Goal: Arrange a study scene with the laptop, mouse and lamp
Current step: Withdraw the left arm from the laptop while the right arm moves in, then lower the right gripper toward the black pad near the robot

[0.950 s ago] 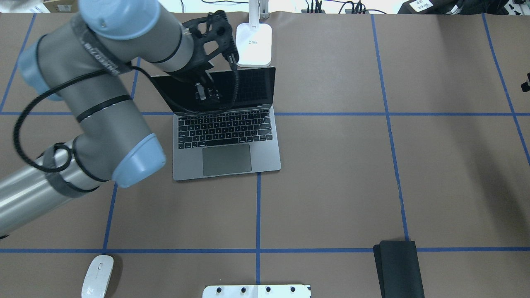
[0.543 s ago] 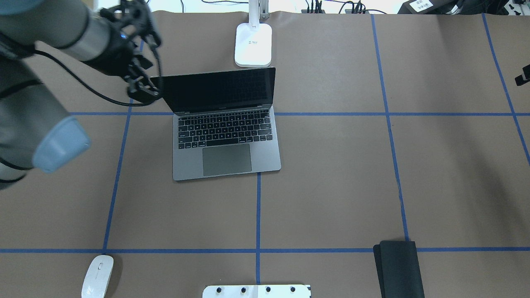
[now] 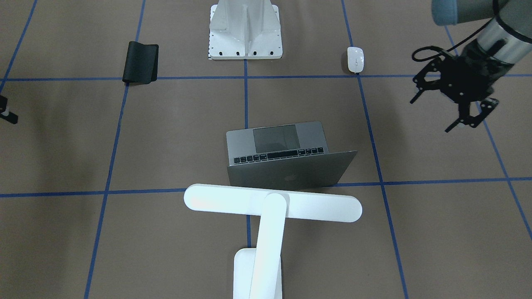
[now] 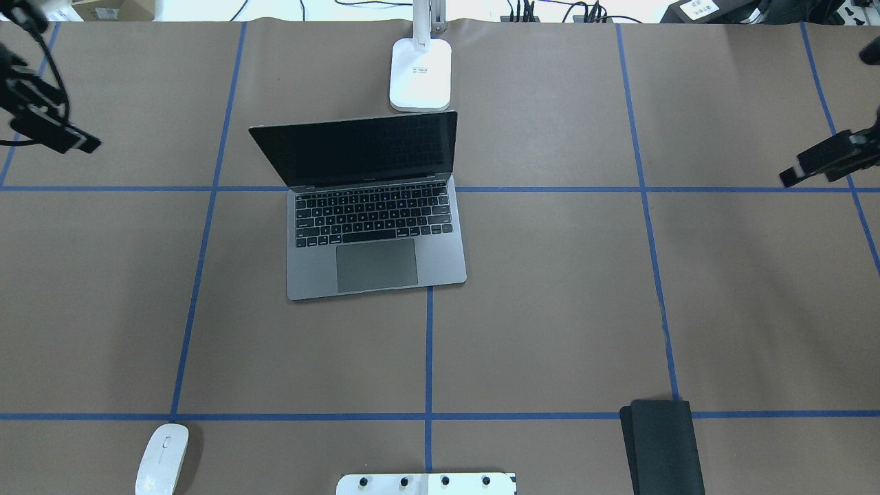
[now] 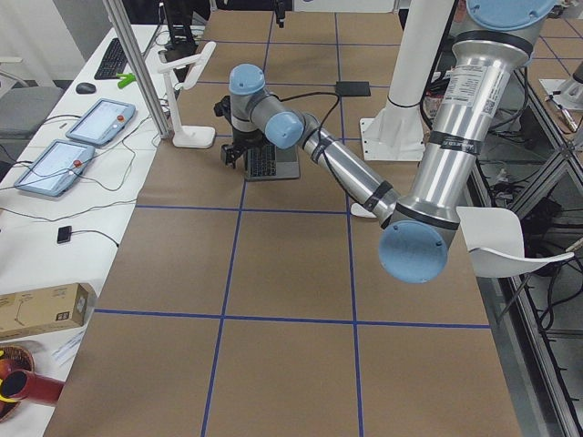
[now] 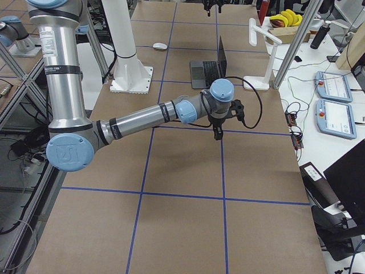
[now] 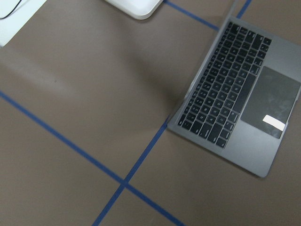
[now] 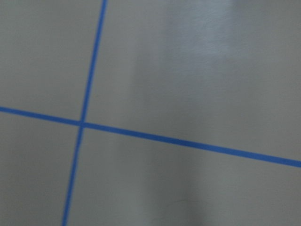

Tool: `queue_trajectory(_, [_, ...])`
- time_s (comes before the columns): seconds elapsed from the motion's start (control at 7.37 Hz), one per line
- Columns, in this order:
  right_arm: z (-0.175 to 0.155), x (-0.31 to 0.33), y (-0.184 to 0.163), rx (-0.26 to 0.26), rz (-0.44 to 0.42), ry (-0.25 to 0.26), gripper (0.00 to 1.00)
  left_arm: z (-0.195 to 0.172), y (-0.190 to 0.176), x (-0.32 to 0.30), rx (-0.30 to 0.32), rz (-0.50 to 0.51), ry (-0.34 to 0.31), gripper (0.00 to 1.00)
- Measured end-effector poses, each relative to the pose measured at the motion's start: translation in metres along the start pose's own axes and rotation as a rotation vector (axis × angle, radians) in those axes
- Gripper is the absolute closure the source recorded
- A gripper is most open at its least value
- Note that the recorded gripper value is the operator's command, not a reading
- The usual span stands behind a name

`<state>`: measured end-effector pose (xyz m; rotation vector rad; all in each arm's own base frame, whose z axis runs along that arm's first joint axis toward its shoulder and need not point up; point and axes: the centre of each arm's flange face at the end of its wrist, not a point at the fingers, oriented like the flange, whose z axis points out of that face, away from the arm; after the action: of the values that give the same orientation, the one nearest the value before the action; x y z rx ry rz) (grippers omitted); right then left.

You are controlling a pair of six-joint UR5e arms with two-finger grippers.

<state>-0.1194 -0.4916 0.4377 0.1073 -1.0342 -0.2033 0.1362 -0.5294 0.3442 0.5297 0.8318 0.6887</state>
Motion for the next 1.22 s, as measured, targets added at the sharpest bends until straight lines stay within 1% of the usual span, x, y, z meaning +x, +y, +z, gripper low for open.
queue_trajectory(0.14, [0.016,-0.024,0.014,-0.013,0.048,-0.021,0.02,0.005,0.019,-0.024,-0.024,-0.077,0.012,0.00])
queue_trajectory(0.27, [0.037,-0.032,0.036,-0.003,0.103,-0.037,0.02,0.012,0.034,-0.038,-0.042,-0.133,0.027,0.00])
queue_trajectory(0.41, [0.057,-0.035,0.059,0.020,0.158,-0.063,0.02,0.017,0.049,-0.047,-0.057,-0.169,0.032,0.00])
queue_trajectory(0.54, [0.070,-0.037,0.080,0.031,0.216,-0.100,0.01,0.020,0.063,-0.052,-0.069,-0.193,0.034,0.00])
queue_trajectory(0.68, [0.077,-0.032,0.103,0.030,0.263,-0.133,0.01,0.025,0.076,-0.056,-0.082,-0.209,0.036,0.00])
queue_trajectory(0.81, [0.082,-0.026,0.129,0.017,0.279,-0.157,0.01,0.029,0.090,-0.058,-0.097,-0.225,0.039,0.00])
queue_trajectory(0.95, [0.090,-0.024,0.151,-0.007,0.269,-0.174,0.01,0.033,0.105,-0.061,-0.114,-0.256,0.040,0.00])
queue_trajectory(1.09, [0.098,-0.028,0.164,-0.038,0.254,-0.182,0.01,0.038,0.122,-0.063,-0.131,-0.300,0.041,0.00])
queue_trajectory(1.22, [0.108,-0.035,0.173,-0.069,0.236,-0.184,0.02,0.042,0.140,-0.065,-0.133,-0.327,0.039,0.00])
